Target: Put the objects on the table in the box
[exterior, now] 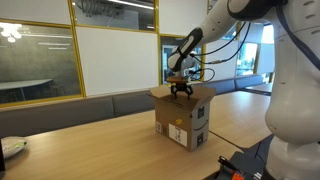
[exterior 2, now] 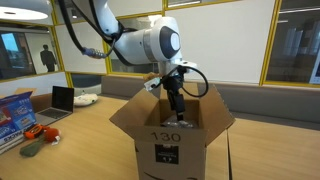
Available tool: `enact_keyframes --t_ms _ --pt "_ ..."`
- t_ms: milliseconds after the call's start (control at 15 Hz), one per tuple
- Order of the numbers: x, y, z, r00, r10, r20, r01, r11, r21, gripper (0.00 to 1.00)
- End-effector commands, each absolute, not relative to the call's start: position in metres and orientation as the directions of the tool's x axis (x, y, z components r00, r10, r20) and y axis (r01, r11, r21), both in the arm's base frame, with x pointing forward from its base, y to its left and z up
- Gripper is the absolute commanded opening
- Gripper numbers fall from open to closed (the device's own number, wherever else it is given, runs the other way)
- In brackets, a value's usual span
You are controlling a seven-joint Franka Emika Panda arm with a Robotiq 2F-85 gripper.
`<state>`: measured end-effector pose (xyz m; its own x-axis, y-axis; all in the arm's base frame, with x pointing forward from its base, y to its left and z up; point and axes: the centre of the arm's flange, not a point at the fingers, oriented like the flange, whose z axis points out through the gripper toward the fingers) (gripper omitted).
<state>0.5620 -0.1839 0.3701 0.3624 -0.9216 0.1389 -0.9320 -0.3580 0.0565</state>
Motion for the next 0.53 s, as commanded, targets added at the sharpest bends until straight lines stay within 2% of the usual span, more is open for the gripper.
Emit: enact_keyframes --t_ms 0,467 --pt "0.550 -0.172 0.389 0.390 -0.911 0.133 -0.920 -0.391 0.021 1.00" --pt "0.490 -0.127 0.441 0.463 -0.873 0.154 -0.881 -0.473 -0.031 1.00"
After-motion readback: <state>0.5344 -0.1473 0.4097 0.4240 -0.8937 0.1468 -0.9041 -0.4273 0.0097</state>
